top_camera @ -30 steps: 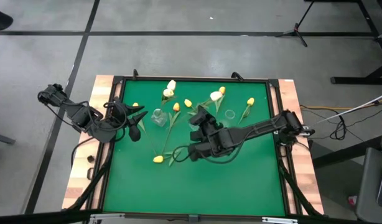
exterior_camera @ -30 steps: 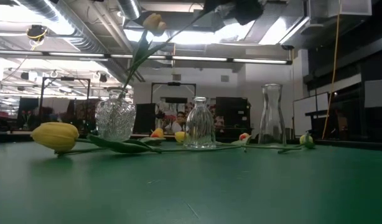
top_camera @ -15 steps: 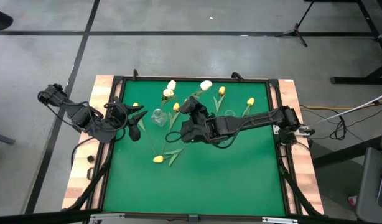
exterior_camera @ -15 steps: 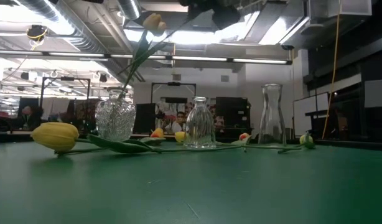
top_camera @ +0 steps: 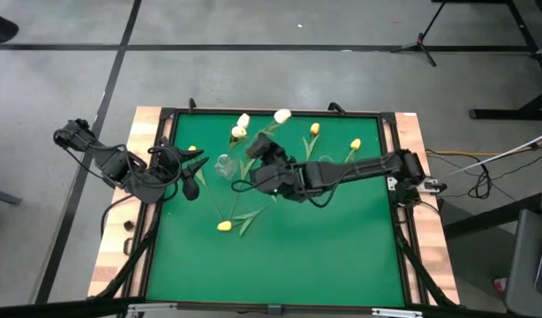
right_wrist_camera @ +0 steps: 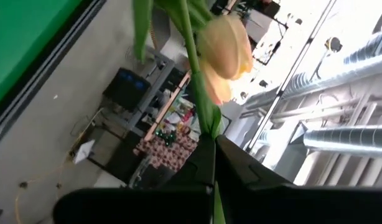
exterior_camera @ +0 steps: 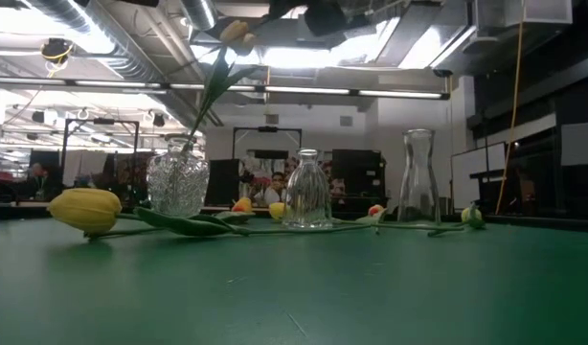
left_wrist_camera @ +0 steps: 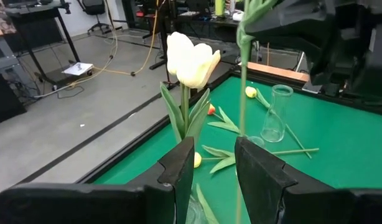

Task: Sort flowers into vase by color
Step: Put the light yellow flower into the left transparent vase

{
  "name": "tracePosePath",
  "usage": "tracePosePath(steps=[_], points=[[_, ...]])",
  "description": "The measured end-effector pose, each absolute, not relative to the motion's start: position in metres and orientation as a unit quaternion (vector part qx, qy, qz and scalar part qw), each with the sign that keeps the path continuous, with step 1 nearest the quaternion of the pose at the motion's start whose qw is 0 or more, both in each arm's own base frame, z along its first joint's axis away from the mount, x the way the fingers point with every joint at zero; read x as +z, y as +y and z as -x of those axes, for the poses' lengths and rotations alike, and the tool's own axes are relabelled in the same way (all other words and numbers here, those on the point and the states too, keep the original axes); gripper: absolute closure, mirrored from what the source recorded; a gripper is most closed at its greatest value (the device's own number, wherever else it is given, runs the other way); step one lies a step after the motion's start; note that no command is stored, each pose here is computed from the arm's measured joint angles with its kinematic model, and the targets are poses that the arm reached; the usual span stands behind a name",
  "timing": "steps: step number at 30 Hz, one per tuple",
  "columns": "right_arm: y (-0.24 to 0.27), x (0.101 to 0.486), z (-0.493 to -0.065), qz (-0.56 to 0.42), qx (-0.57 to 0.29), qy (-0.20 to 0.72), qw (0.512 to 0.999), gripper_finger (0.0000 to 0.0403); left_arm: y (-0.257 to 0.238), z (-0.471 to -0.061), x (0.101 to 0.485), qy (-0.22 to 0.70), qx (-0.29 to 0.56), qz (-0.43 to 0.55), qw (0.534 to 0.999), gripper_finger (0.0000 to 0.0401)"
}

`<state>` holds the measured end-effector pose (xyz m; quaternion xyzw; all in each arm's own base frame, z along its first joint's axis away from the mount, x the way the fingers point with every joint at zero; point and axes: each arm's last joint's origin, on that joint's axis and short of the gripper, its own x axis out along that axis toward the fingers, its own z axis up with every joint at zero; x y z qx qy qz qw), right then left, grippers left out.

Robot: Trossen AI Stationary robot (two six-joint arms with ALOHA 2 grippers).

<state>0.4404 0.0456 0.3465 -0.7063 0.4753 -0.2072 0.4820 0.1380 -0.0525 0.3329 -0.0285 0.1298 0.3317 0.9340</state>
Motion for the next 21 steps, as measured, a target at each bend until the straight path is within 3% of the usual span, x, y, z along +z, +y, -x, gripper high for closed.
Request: tracePosePath(steps=[13, 21], points=[[0.001, 0.347, -0.443, 0.693, -0.215, 0.509, 0.463, 0.0398, -0.052, -0.138, 0.333, 0.123, 0.342, 0.025, 0.931, 0.0287], [0.003, 0.345, -0.445, 0.728, -0.159, 0.499, 0.441, 0.0398, -0.051, -0.137, 0.333, 0.118, 0.352, 0.019, 0.928, 0.0287]])
